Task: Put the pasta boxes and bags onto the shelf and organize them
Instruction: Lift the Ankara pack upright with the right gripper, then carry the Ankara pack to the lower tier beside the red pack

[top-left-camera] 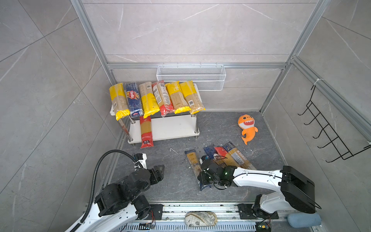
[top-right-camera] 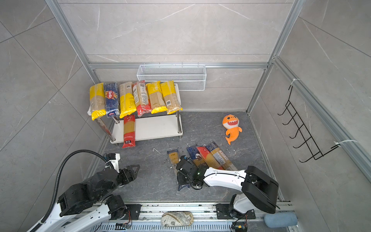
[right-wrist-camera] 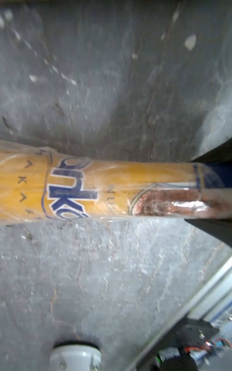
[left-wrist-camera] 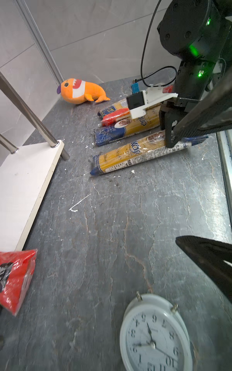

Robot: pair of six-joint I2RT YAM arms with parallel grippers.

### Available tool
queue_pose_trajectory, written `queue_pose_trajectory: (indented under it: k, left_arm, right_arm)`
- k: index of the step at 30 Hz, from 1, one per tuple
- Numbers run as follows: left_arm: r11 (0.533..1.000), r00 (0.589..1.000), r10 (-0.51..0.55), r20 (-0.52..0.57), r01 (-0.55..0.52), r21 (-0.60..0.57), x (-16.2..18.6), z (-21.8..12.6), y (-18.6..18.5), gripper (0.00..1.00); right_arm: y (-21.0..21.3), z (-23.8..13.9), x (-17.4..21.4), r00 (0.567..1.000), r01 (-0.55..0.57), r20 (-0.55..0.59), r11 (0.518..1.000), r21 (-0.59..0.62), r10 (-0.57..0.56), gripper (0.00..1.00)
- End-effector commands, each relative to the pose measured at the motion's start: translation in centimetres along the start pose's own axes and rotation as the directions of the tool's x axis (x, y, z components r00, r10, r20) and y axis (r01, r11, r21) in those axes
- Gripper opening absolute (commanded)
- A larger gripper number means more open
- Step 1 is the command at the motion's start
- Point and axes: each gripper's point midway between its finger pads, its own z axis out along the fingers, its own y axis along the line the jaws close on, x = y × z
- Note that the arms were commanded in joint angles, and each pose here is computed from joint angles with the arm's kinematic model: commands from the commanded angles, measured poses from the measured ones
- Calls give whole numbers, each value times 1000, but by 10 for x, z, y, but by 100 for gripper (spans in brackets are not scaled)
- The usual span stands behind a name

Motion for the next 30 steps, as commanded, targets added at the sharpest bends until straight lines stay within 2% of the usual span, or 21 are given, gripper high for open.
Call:
queue_pose_trajectory:
  k: [1,10,21,27,30]
  left_arm:
    - [997,999,8,51,-4,-74,-14,-24,23,80]
    - [996,994,-48,95,55,-66,-16,-43,46,81]
    - [997,989,-58,134,64,-42,-24,-55,49,81]
    - [998,989,-45,144,50,-33,-30,-61,45,81]
    - [999,989,-40,145,44,-28,-32,-63,44,81]
  right_arm:
    - [63,-24,-45,991,54,128,977,-206,-28,1]
    - [120,-24,-77,989,88,139,930,-357,-41,0]
    - [156,-27,-128,979,91,203,861,-500,15,0]
    - [176,-22,-167,966,125,259,841,-526,19,0]
    - [185,-18,-188,954,163,299,851,-499,-7,0]
